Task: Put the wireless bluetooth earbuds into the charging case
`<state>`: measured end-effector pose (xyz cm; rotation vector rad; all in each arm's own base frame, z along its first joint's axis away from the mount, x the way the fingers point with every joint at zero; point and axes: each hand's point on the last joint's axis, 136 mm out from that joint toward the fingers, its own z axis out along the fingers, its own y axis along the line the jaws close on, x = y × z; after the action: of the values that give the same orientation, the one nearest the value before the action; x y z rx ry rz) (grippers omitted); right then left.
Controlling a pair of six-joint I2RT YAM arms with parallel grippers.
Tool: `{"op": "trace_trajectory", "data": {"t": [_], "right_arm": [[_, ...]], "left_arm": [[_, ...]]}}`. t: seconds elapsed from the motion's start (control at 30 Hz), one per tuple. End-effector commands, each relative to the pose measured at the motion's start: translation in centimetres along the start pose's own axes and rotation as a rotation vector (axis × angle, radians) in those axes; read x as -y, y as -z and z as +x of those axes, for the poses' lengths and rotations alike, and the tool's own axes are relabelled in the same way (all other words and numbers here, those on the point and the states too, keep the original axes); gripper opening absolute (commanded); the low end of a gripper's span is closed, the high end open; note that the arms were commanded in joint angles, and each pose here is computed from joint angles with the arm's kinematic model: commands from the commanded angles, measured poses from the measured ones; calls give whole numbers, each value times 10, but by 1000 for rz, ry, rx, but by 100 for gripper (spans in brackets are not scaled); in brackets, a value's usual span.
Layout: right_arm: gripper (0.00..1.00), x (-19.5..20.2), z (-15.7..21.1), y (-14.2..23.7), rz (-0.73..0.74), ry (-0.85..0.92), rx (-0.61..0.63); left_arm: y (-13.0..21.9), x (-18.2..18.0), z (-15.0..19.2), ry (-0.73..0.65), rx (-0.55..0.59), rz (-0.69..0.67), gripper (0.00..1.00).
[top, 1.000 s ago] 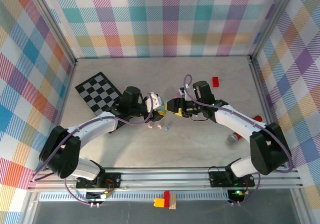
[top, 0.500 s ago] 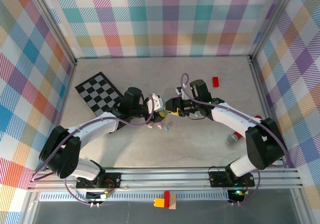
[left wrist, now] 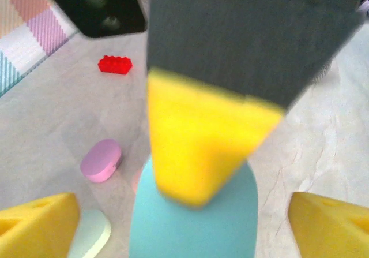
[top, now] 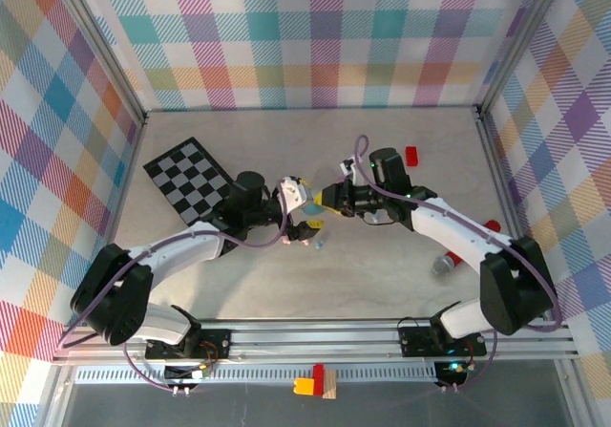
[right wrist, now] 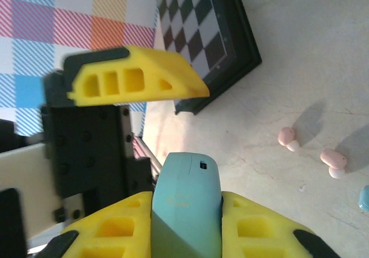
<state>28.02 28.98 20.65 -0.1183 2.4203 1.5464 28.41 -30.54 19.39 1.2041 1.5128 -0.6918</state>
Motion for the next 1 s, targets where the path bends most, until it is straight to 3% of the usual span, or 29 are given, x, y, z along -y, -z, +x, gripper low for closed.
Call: {"op": "trace_trajectory", "data": {"t": [0.0, 0.17, 0.3, 0.4, 0.67, 0.97], "right_arm": [[12, -32, -8, 28, -106, -5, 48], [9, -56, -15, 63, -256, -49, 87], [6, -72, -18, 87, -360, -75, 109], [6, -82, -18, 96, -429, -97, 97], [0, -104, -21, 106, -536, -118, 76], [0, -107, -20, 106, -541, -124, 64]], "left_arm": [[20, -2, -57, -42, 238, -49, 100], [31, -6, -87, 29, 377, -58, 100], [37, -2, -113, 62, 539, 0, 100], [34, -3, -122, 93, 596, 42, 100], [26, 6, -133, 58, 626, 157, 99], [19, 9, -141, 21, 646, 209, 77]]}}
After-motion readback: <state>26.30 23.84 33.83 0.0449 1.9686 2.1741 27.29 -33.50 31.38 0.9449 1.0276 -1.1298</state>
